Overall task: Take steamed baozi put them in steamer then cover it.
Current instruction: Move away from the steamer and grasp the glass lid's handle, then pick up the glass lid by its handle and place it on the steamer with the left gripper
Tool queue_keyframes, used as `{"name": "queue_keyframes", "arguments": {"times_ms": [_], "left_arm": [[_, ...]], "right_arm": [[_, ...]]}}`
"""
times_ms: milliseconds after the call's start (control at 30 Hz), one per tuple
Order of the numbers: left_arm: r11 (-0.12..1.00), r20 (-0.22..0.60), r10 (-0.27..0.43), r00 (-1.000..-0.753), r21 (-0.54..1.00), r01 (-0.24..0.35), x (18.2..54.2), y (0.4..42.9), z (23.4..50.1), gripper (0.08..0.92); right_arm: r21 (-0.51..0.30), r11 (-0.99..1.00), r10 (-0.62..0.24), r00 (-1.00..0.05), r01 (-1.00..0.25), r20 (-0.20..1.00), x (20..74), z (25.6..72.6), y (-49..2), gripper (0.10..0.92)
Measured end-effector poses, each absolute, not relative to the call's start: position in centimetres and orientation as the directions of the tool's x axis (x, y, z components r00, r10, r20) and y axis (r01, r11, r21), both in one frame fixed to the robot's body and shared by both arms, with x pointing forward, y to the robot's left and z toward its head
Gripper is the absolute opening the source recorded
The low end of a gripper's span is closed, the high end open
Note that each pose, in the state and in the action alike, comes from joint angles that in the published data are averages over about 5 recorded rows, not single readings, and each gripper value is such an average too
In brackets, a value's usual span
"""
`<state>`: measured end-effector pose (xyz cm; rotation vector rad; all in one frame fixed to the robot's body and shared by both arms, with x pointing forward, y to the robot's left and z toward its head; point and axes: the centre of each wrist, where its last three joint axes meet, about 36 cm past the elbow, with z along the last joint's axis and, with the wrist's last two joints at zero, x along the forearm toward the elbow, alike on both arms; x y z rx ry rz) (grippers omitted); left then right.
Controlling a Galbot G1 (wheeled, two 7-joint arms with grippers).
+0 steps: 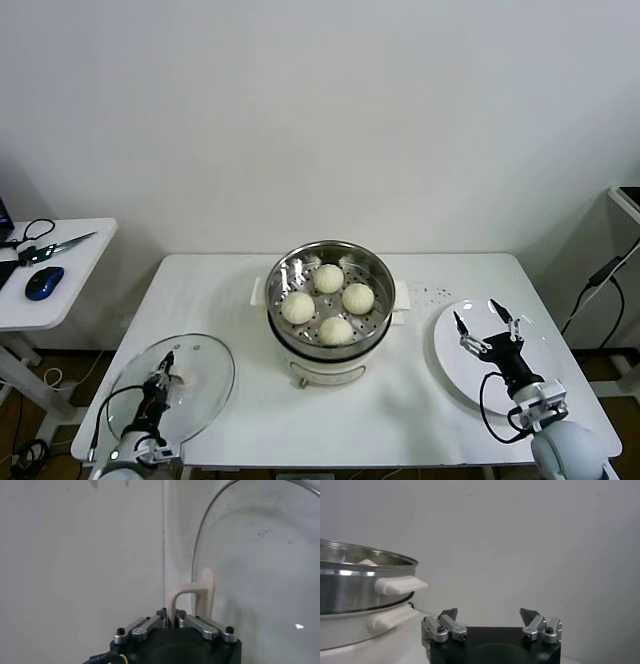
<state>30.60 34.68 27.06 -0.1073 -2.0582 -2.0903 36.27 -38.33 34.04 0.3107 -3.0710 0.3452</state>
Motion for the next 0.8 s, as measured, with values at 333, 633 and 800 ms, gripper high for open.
{"name": "queue_keyframes", "arguments": {"times_ms": [333,633,800], "left_arm": [[-0.032,0.102,-0.13,-0.986,0.994,0.107,29.9,33.4,30.6,0.151],[-0.095,-0.029,-0.222,-0.975,0.995,-0.008,29.9,31.3,36.2,0.151],[-0.097,-0.092,-0.266,-0.96,0.993,-0.068,30.4,29.7,39.5,0.151]], "right_arm": [[-0.23,0.952,-0.191,-0.98,-0.2,0.062,36.7,33.8,-38.6,0.823],[-0.238,0.951,-0.187,-0.98,-0.197,0.063,37.2,33.4,-38.7,0.823],[-0.243,0.95,-0.185,-0.98,-0.196,0.067,37.6,33.1,-38.7,0.823]]}}
